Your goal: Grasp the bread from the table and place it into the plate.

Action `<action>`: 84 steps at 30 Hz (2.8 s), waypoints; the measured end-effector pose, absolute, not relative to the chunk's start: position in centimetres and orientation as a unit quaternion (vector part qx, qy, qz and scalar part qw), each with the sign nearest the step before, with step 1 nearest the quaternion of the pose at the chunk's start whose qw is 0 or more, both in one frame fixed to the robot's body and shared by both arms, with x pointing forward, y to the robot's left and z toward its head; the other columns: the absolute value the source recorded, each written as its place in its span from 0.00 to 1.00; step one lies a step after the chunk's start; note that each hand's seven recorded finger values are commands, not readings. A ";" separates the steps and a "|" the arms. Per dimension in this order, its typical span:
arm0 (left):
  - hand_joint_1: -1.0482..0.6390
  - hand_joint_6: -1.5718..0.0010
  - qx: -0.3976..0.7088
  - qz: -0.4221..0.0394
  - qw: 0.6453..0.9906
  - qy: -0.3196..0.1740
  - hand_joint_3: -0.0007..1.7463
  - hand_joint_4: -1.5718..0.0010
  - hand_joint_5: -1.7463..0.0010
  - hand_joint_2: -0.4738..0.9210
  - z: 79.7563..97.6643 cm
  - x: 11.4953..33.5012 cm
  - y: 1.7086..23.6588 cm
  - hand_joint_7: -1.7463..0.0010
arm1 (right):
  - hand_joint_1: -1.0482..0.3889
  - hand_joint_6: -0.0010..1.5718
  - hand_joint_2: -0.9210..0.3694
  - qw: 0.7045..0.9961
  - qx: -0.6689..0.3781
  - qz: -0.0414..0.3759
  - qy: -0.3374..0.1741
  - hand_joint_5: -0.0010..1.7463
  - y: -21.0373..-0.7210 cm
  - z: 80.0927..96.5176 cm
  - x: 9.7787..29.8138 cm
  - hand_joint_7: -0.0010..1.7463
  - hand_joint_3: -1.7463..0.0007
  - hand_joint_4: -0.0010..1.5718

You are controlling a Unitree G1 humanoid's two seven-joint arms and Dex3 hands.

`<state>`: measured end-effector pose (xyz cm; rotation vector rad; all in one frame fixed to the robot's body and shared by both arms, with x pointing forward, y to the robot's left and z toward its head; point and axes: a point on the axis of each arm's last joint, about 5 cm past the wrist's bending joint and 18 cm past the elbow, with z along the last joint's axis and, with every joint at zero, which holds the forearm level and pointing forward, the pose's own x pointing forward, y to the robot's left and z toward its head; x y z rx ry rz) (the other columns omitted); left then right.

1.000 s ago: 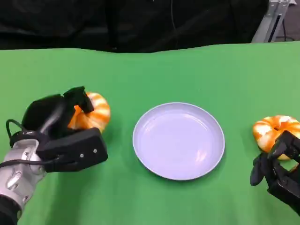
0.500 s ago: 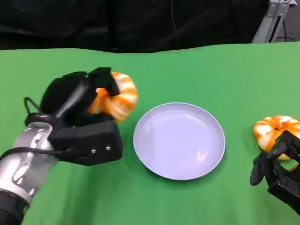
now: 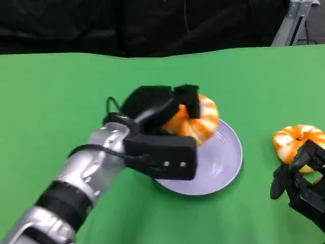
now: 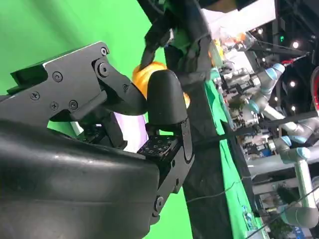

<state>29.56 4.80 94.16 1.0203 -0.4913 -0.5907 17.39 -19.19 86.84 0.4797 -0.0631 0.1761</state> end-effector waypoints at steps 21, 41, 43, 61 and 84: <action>0.57 0.65 0.512 -0.314 0.780 -0.175 0.14 0.54 0.00 1.00 91.8 30.3 2.7 0.00 | 0.69 0.42 0.21 0.966 0.246 0.072 -0.033 1.00 -18.7 86.9 17.3 0.95 0.35 0.50; 0.00 0.80 0.535 -0.315 0.764 -0.176 0.32 0.95 1.00 1.00 91.3 30.6 4.6 1.00 | 0.68 0.43 0.23 0.966 0.246 0.072 -0.034 1.00 -18.7 87.0 17.3 0.94 0.34 0.50; 0.00 0.82 0.538 -0.316 0.762 -0.175 0.33 0.96 1.00 1.00 91.2 30.6 4.7 1.00 | 0.68 0.43 0.23 0.966 0.246 0.072 -0.034 1.00 -18.7 87.0 17.3 0.94 0.34 0.50; 0.38 0.61 0.342 -0.286 0.865 -0.230 0.27 0.58 0.91 1.00 91.5 28.9 7.3 0.96 | 0.69 0.43 0.23 0.966 0.245 0.073 -0.039 1.00 -18.7 87.1 17.3 0.94 0.34 0.50; 0.58 0.38 -0.271 -0.339 0.901 -0.025 0.56 0.40 0.00 0.75 87.4 22.4 19.1 0.17 | 0.67 0.44 0.25 0.966 0.244 0.077 -0.038 1.00 -18.8 87.0 17.7 0.93 0.35 0.51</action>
